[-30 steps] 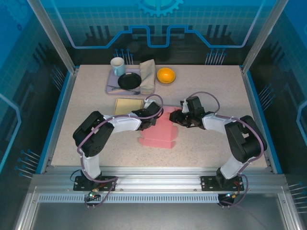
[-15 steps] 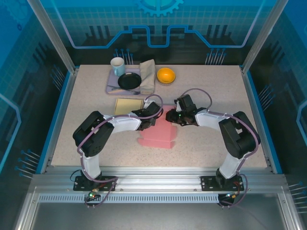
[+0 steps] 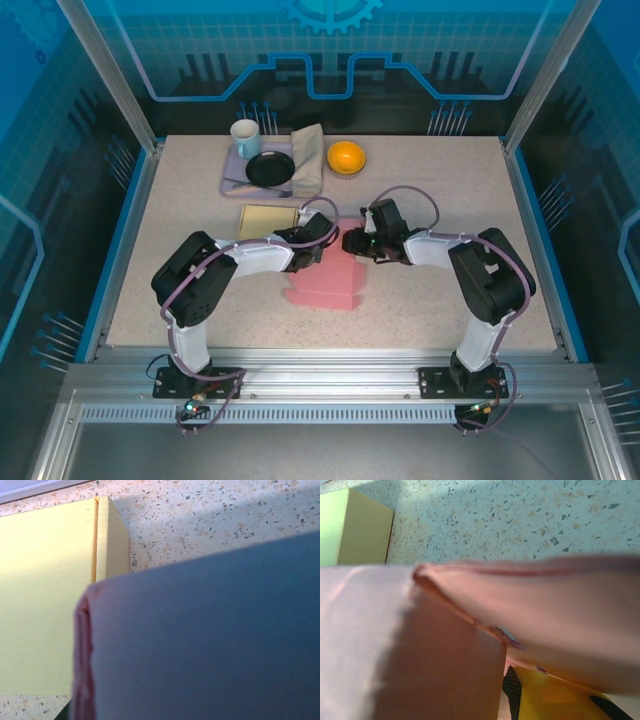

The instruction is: Fold the paper box

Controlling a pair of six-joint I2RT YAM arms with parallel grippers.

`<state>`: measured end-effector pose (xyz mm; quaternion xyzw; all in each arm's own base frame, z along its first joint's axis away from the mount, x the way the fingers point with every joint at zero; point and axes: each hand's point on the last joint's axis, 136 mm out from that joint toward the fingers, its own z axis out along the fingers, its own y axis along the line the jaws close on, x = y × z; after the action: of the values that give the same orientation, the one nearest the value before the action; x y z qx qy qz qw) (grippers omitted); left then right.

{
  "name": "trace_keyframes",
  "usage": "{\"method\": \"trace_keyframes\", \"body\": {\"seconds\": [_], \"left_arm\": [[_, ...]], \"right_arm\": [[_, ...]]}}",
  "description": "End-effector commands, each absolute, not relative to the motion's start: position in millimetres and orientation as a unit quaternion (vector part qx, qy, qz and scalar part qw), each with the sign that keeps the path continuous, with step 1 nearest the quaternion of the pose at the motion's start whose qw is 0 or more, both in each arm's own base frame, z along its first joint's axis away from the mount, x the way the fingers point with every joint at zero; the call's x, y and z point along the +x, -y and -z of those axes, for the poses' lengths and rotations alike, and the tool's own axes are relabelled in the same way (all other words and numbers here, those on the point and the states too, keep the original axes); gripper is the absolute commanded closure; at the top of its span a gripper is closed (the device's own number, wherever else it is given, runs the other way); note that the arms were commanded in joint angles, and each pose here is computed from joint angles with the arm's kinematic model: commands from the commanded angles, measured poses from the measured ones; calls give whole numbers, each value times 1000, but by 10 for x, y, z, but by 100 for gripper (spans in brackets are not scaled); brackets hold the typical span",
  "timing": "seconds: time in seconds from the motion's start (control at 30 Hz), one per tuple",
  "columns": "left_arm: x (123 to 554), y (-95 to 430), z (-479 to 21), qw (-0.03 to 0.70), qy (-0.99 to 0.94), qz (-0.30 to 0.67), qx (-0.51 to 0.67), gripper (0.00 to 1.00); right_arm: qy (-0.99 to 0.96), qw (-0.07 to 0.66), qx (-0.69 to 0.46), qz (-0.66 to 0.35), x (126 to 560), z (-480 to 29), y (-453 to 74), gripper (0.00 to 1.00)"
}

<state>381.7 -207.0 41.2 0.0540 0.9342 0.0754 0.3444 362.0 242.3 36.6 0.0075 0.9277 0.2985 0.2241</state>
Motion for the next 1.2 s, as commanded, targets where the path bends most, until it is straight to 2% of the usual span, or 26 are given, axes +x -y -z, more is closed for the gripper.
{"method": "trace_keyframes", "body": {"seconds": [0.0,0.43,0.6,0.73,0.9,1.03,1.17], "left_arm": [[3740,2067,-315,327,-939,-86,71,100],[3746,2038,-309,321,-941,-90,65,100],[3749,2036,-310,321,-941,-90,65,100],[3748,2035,-314,321,-941,-90,65,100],[3744,2029,-306,319,-941,-91,64,100],[3737,2027,-304,319,-941,-90,64,100],[3725,2020,-298,318,-942,-90,64,100]], "right_arm": [[-942,144,7,-303,3196,-113,-2445,65],[-923,229,-16,-308,3356,-1066,-2226,60],[-934,247,-46,-256,3317,-1311,-1886,60],[-942,283,-69,-167,3464,-1525,-1373,57],[-935,329,-127,-33,3753,-1558,-842,56],[-889,361,-281,25,3853,-1386,-855,56],[-866,341,-363,42,3874,-1118,-854,56]]}}
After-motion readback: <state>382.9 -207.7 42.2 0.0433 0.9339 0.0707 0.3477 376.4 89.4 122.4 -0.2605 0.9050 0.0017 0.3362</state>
